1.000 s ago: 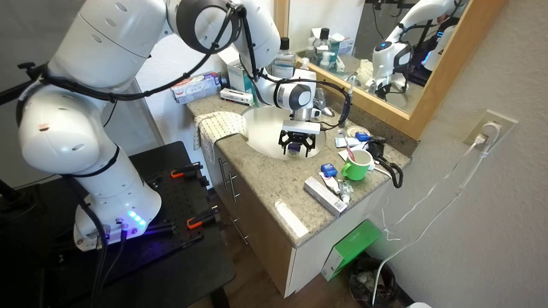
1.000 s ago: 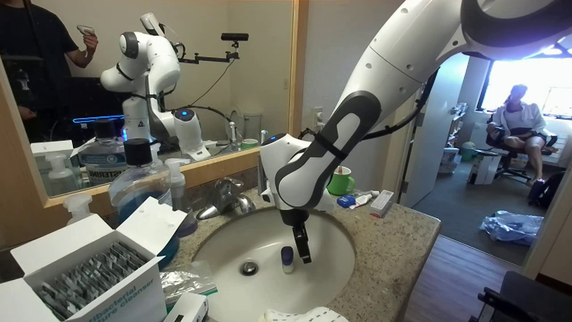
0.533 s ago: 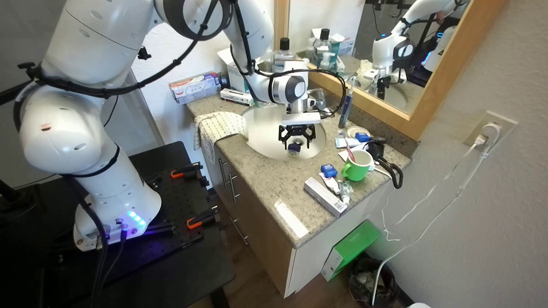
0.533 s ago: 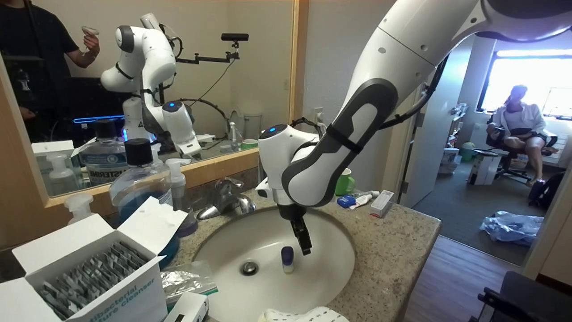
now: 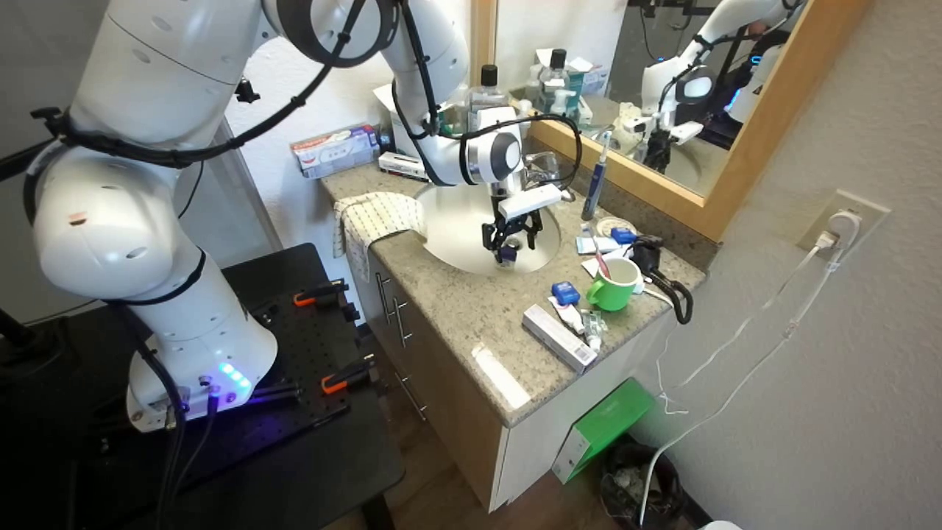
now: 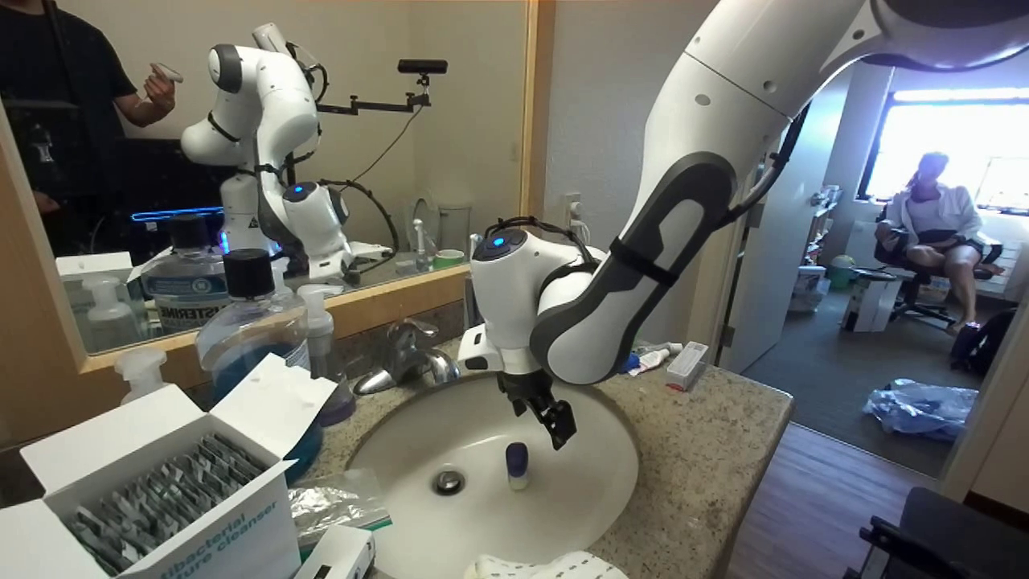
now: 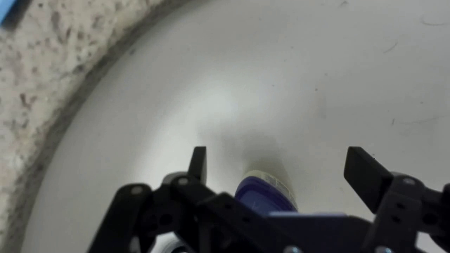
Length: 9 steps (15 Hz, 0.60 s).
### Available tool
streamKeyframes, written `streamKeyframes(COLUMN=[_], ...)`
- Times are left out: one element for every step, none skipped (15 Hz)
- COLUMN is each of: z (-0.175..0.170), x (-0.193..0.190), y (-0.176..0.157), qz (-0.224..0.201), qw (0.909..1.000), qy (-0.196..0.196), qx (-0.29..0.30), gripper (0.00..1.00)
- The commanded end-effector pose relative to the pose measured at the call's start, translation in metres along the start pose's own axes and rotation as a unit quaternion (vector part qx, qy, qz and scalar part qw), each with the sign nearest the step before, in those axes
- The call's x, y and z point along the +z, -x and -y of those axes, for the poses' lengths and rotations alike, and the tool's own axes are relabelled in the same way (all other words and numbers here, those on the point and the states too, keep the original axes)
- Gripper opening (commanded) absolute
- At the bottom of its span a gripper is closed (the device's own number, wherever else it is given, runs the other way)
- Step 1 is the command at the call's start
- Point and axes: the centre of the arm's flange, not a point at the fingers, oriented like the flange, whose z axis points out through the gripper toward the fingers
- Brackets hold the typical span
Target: Remove the Vaseline from the sink and place it on the right side of the counter
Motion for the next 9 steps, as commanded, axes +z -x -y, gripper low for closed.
streamKeyframes(z=[0.007,0.000,0.000,0.001,0.001,0.002,0.003,0.002,0.001], x=[0.001,0.003,0.004,0.005,0.006,0.007,0.008,0.010,0.011], y=[0.005,-0.003,-0.002,-0.001,0.000,0.000,0.001,0.002,0.002], qz=[-0.034,-0.015,-0.023,-0.026,-0.026,-0.023,-0.029,-0.034,-0.042], qw=[0.9949,0.9986,0.9974,0.9968,0.9967,0.9975,0.9968,0.9969,0.9960], qy=[0.034,0.019,0.025,0.027,0.027,0.018,0.020,0.009,0.006], qx=[-0.088,-0.048,-0.063,-0.070,-0.072,-0.064,-0.071,-0.071,-0.078], gripper=[1.00,1.00,1.00,1.00,1.00,1.00,1.00,1.00,1.00])
